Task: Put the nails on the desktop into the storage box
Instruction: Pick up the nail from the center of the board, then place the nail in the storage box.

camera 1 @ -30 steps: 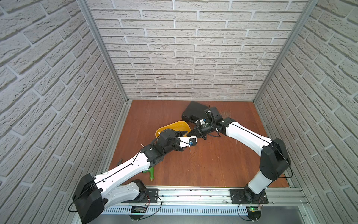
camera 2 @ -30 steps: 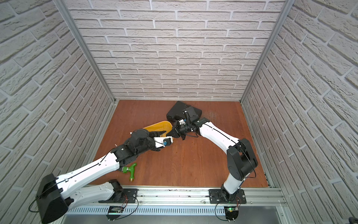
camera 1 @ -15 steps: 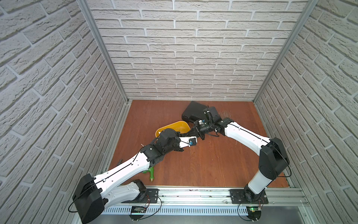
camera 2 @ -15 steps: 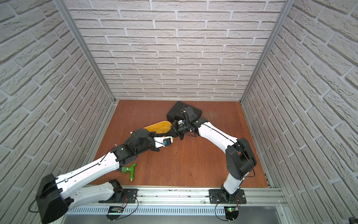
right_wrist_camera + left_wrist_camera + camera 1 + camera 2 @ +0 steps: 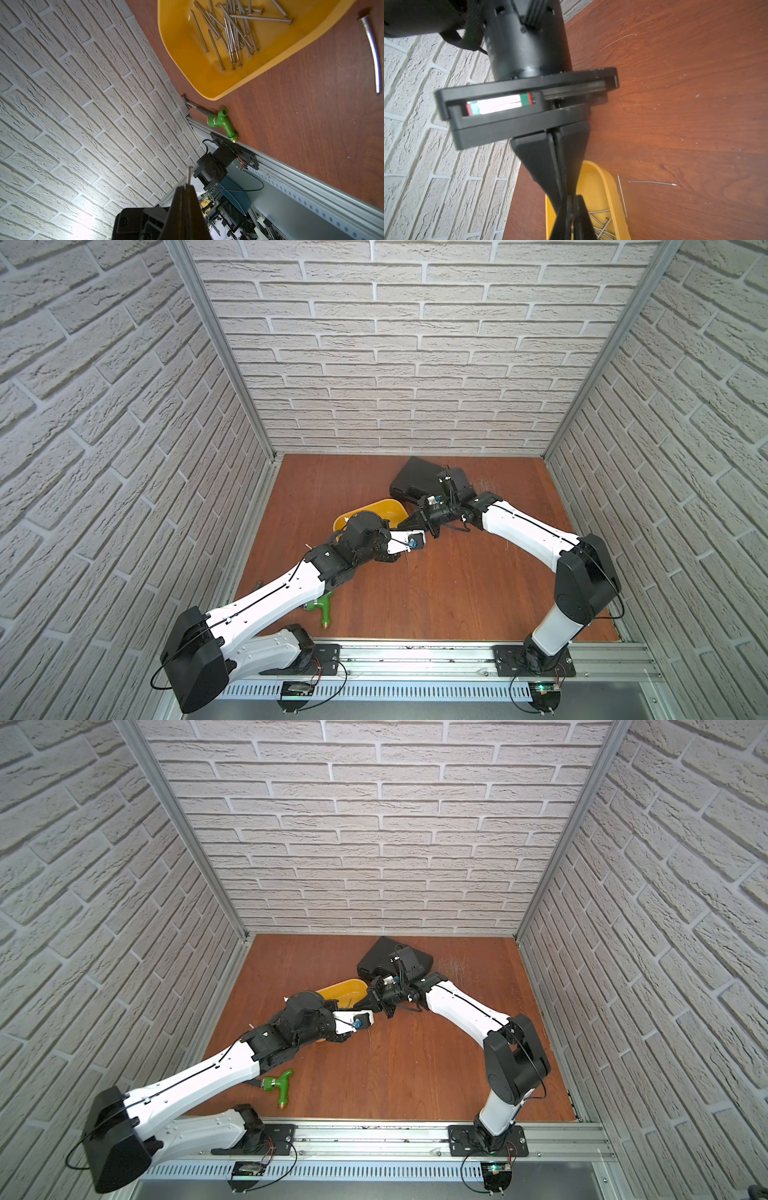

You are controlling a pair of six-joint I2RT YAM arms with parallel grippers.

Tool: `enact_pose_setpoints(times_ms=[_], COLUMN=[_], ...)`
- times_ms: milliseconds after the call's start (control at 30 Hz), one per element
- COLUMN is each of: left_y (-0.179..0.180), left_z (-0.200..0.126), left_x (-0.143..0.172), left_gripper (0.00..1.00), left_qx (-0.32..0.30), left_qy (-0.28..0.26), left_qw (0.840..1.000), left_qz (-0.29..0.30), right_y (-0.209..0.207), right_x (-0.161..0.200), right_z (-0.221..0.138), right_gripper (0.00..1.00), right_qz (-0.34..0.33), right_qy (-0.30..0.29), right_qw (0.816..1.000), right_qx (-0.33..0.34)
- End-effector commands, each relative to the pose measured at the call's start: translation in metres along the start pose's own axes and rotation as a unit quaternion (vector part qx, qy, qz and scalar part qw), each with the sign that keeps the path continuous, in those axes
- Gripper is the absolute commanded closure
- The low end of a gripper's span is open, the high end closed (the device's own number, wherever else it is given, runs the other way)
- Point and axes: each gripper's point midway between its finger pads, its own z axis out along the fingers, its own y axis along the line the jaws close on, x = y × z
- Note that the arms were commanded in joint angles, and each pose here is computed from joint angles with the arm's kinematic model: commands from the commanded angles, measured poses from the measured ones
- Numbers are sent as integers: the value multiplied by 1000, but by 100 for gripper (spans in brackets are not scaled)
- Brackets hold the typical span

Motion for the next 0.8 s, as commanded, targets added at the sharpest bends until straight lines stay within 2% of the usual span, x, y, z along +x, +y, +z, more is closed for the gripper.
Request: enact_pose_setpoints(times_ms=[0,67,133,200,267,367,500,633,733,767], left_y=[-4,3,18,33,46,61,68,60,53,51], left_z=[2,0,-5,-9,-12,-17,-16,-8,2,3], left_x=[-1,3,10,21,36,61,97,120,129,132], left_gripper=[100,100,100,100,100,100,100,100,100,100], left_qx=[18,14,2,-8,-12,-13,-3,23,47,49], left_qy=[-4,1,4,10,23,41,68,104,117,123], left_qw=[1000,999,992,979,957,908,822,749,710,702], left_qz=[-16,-53,-122,-202,-290,-416,-565,-654,-692,-700], right_y=[9,9,7,5,4,2,-5,-4,-1,-1], right_x=[5,-4,-20,-37,-46,-53,-58,-48,-29,-22], right_z=[3,-3,-19,-41,-57,-81,-114,-135,-132,-128], right_gripper=[87,69,49,39,34,32,32,33,33,33], right_qz=[-15,-27,-50,-92,-146,-239,-336,-424,-509,-537], right_qy=[26,7,-37,-96,-142,-207,-289,-342,-325,-313], right_qw=[999,999,998,991,979,945,887,825,780,765], right_qx=[-20,-22,-16,-1,22,78,130,151,166,169])
